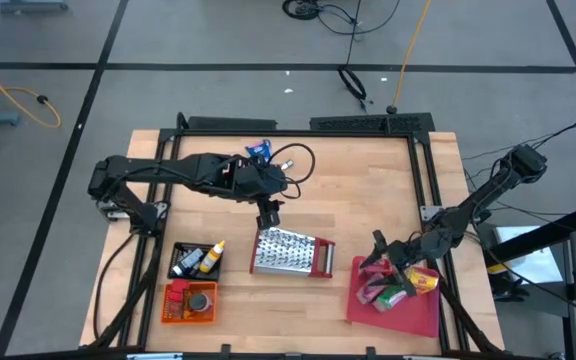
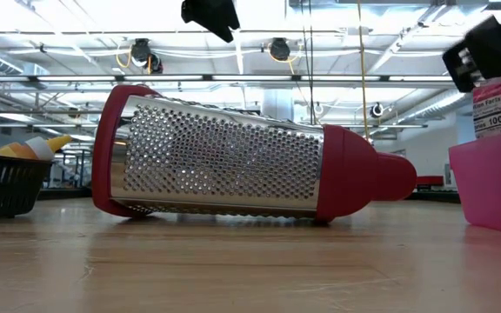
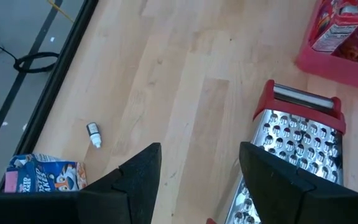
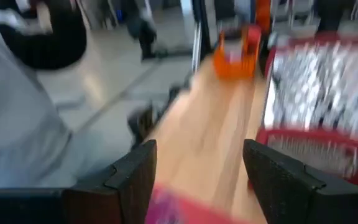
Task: Pick & Place Kitchen Items
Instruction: Put the blue cereal box into the pink bin
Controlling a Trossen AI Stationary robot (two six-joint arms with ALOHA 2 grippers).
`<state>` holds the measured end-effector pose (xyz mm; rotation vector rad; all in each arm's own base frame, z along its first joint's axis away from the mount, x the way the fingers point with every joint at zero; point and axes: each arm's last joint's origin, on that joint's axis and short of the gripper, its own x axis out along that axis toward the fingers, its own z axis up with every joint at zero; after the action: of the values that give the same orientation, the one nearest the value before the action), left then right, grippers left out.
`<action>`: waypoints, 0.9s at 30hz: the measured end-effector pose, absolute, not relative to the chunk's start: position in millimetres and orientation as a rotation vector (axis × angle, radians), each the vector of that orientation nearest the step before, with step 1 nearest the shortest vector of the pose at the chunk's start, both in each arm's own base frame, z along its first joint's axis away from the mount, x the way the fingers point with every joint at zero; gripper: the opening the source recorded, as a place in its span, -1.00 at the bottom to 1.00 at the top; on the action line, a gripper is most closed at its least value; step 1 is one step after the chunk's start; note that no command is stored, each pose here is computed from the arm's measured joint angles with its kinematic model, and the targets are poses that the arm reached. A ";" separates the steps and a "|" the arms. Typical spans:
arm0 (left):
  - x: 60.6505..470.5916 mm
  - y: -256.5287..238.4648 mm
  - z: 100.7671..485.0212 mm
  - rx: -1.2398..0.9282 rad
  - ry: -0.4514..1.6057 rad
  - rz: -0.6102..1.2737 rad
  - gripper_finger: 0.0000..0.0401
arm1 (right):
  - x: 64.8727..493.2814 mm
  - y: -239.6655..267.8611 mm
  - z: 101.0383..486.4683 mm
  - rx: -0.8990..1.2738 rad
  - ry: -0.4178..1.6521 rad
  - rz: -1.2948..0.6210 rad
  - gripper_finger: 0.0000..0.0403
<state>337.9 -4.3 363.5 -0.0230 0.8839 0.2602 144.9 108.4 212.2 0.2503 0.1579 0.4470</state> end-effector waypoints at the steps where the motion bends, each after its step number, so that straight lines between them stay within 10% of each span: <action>1: 337.9 -3.9 363.5 -0.018 0.884 0.261 0.10 | 145.6 106.4 216.5 0.252 0.117 0.441 0.14; 27: 329.8 163.1 306.2 -0.224 1.134 0.631 0.10 | 147.1 64.6 237.8 0.189 -0.052 0.186 -0.03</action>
<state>329.8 163.1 306.2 -0.2243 1.1345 0.6311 147.1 64.6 237.8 0.1886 -0.0524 0.1859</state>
